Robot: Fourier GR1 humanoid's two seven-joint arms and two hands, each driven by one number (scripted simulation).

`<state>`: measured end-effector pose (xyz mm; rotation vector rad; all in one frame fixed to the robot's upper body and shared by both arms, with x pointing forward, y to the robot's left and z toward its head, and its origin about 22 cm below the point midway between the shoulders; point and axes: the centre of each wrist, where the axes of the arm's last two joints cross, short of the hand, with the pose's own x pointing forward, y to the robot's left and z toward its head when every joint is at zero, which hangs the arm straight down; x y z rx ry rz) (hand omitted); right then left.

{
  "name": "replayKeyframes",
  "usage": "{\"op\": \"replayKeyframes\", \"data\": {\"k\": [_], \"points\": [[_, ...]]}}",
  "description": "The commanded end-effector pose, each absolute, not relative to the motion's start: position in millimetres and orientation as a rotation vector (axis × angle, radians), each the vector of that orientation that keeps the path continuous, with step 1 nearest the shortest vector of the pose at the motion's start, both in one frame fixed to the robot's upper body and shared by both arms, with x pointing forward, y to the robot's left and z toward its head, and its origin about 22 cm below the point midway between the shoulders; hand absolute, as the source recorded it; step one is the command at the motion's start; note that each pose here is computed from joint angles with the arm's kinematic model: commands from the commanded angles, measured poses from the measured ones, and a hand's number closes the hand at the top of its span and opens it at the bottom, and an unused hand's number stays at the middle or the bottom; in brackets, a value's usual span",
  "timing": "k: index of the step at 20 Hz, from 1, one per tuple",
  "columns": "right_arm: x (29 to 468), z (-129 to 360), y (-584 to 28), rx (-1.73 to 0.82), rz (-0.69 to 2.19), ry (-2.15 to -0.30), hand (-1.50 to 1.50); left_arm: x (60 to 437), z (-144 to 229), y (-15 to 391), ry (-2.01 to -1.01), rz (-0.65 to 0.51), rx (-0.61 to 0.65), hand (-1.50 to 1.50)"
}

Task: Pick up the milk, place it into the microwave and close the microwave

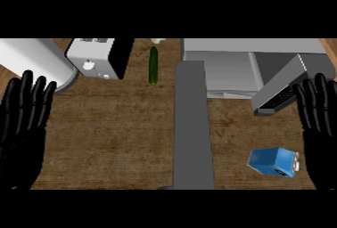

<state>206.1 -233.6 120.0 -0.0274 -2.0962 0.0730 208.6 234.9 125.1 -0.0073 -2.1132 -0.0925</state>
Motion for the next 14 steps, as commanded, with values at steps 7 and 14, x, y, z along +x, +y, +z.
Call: {"op": "replayKeyframes", "data": {"k": [7, 14], "points": [[156, 150, -228, -0.118, -0.063, -2.081, -1.5, 247, 102, 273, -1.977, 0.031, -0.015, -1.5], [120, 162, -204, -0.136, -0.076, -2.05, -1.5, 196, 109, 293, -1.959, -0.008, -0.019, -1.5]]}}
